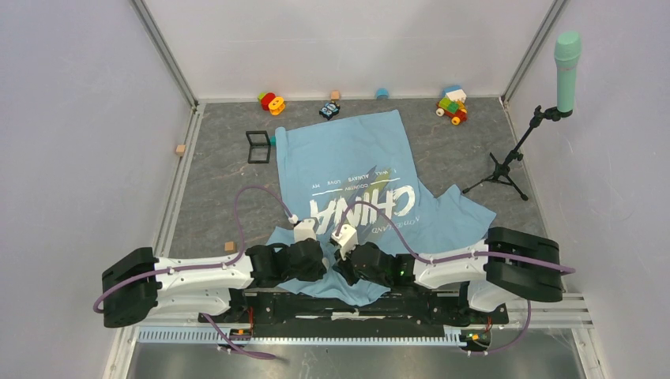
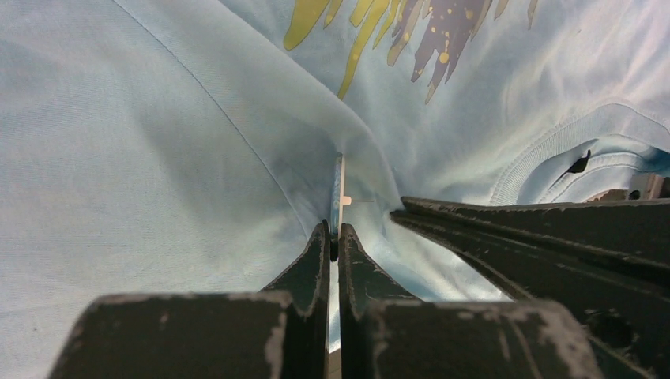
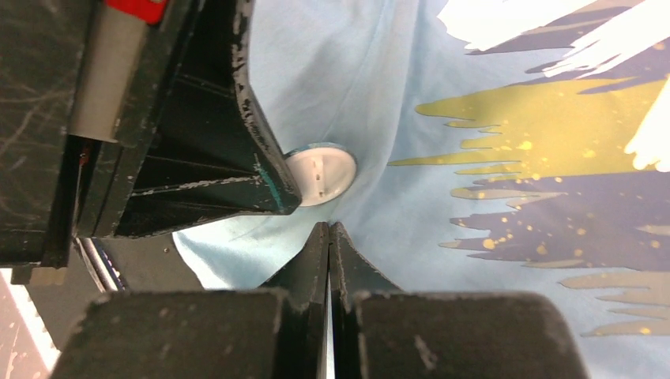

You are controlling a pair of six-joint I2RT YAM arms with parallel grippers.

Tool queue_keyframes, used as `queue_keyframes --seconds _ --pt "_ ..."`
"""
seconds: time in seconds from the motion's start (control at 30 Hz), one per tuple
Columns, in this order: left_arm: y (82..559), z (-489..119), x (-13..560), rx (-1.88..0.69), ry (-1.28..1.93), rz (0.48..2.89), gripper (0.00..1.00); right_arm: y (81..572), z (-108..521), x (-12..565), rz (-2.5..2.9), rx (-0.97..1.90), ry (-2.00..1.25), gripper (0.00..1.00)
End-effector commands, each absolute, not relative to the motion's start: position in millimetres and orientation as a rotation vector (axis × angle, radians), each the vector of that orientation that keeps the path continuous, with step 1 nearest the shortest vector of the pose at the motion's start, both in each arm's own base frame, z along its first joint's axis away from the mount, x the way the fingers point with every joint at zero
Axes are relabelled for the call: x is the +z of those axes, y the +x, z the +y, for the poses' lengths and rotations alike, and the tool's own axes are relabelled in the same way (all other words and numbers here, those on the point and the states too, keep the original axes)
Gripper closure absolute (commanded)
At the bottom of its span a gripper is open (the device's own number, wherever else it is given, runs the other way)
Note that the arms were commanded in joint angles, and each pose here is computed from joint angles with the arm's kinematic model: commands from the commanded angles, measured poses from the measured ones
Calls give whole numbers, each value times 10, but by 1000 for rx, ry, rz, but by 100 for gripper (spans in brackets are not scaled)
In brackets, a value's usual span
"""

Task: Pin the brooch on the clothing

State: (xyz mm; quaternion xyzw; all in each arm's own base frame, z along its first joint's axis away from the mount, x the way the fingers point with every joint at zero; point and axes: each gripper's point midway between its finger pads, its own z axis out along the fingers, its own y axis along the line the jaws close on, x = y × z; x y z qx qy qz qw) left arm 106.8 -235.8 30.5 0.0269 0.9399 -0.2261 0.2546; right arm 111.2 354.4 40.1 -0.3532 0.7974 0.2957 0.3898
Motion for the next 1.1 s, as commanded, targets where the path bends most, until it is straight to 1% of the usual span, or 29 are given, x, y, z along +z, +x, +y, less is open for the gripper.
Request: queue_keyframes --seconds 0.0,0.13,0.33,0.63,1.07 --pt "1066 -2425 352 -669 38 2538 98 1251 3497 588 1995 727 -778 100" --pt "1049 -2439 336 -665 56 2551 98 1278 3513 670 1969 738 -761 100" --pt "1044 -2466 336 -668 69 2555 98 1161 3636 743 1911 827 -852 100" --pt "1045 -2467 331 -666 74 2556 98 994 3733 704 1873 881 -967 100" --pt "1053 -2475 331 -683 65 2544 98 935 3728 490 1925 876 -1000 100"
